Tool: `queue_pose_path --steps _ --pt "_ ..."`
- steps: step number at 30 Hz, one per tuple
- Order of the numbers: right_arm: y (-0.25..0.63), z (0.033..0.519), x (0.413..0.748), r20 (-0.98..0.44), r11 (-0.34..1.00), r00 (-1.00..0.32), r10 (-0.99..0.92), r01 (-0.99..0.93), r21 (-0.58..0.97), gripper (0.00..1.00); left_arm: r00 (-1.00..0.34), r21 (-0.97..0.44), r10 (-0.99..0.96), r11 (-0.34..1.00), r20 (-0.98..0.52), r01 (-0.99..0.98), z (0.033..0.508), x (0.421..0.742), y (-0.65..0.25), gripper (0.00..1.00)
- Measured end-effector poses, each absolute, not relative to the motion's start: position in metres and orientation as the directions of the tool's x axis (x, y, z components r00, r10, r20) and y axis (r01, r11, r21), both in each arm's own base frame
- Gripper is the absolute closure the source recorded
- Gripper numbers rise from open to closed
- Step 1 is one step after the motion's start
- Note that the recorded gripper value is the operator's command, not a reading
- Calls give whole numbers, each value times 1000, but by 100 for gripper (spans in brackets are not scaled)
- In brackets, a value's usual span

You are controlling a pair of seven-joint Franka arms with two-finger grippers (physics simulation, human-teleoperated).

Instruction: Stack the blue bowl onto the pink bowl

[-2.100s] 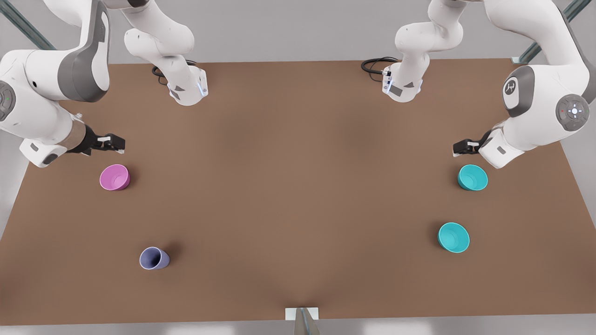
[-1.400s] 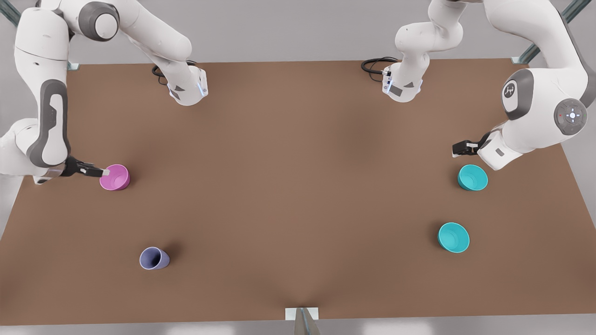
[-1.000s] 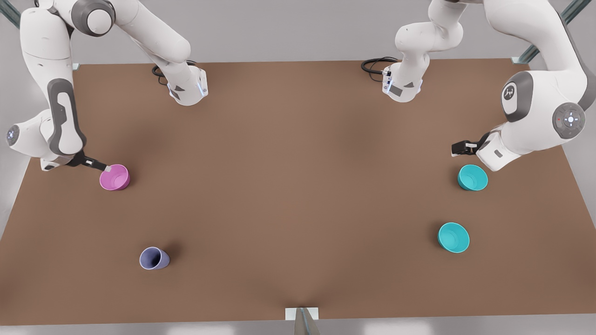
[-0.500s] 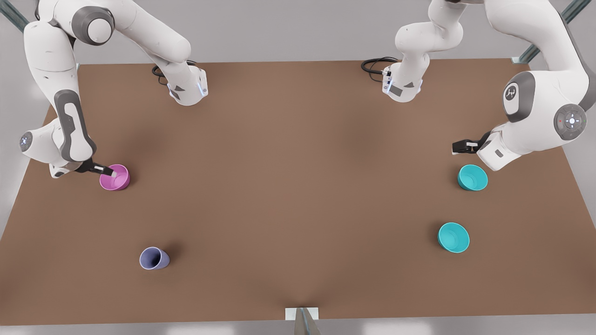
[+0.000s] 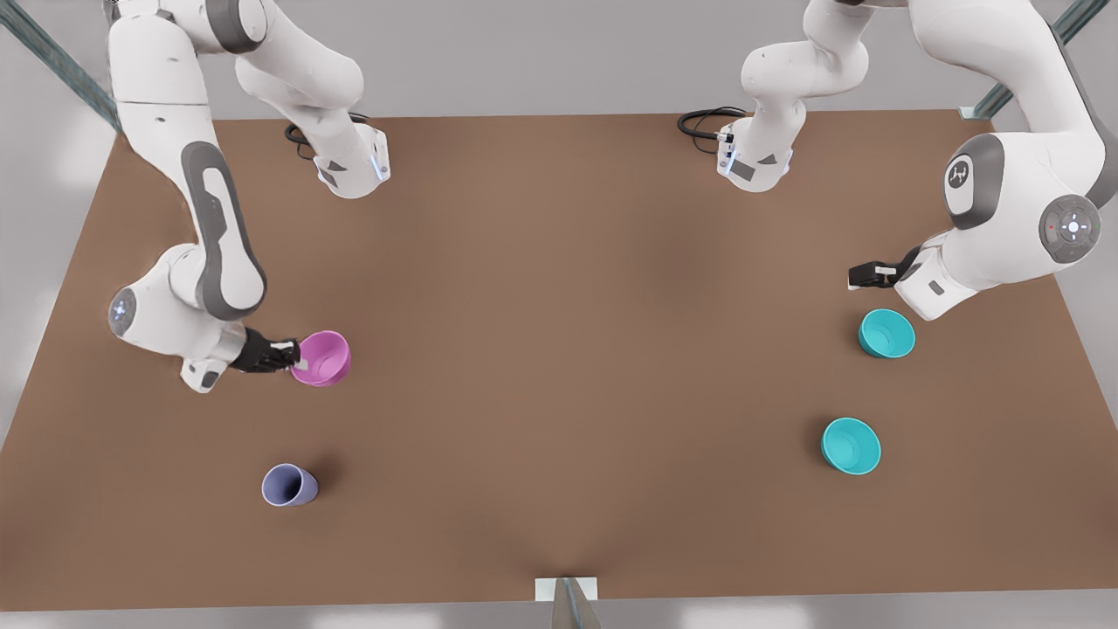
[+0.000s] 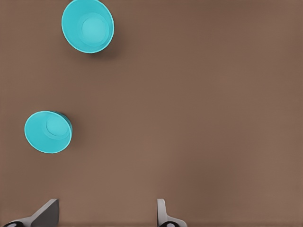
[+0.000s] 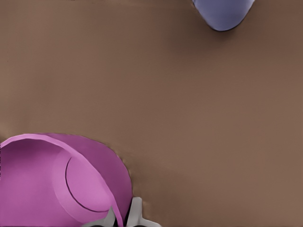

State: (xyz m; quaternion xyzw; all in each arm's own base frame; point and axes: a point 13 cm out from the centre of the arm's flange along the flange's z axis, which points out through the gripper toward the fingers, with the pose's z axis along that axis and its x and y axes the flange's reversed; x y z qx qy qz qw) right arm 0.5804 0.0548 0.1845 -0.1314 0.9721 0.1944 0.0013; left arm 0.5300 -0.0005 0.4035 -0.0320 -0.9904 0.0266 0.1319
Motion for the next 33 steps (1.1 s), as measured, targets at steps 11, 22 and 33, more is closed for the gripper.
queue_pose_path --steps 11,22,33 --pt "458 126 621 5 904 -972 -236 -217 369 79 -963 -61 72 996 260 58 403 530 -2 0" --pt "508 87 626 63 919 -974 219 228 321 0 -962 -63 43 998 268 27 399 538 9 0" --pt "8 328 709 132 805 -806 577 588 79 0 -920 -220 -276 914 279 -341 148 499 324 0"
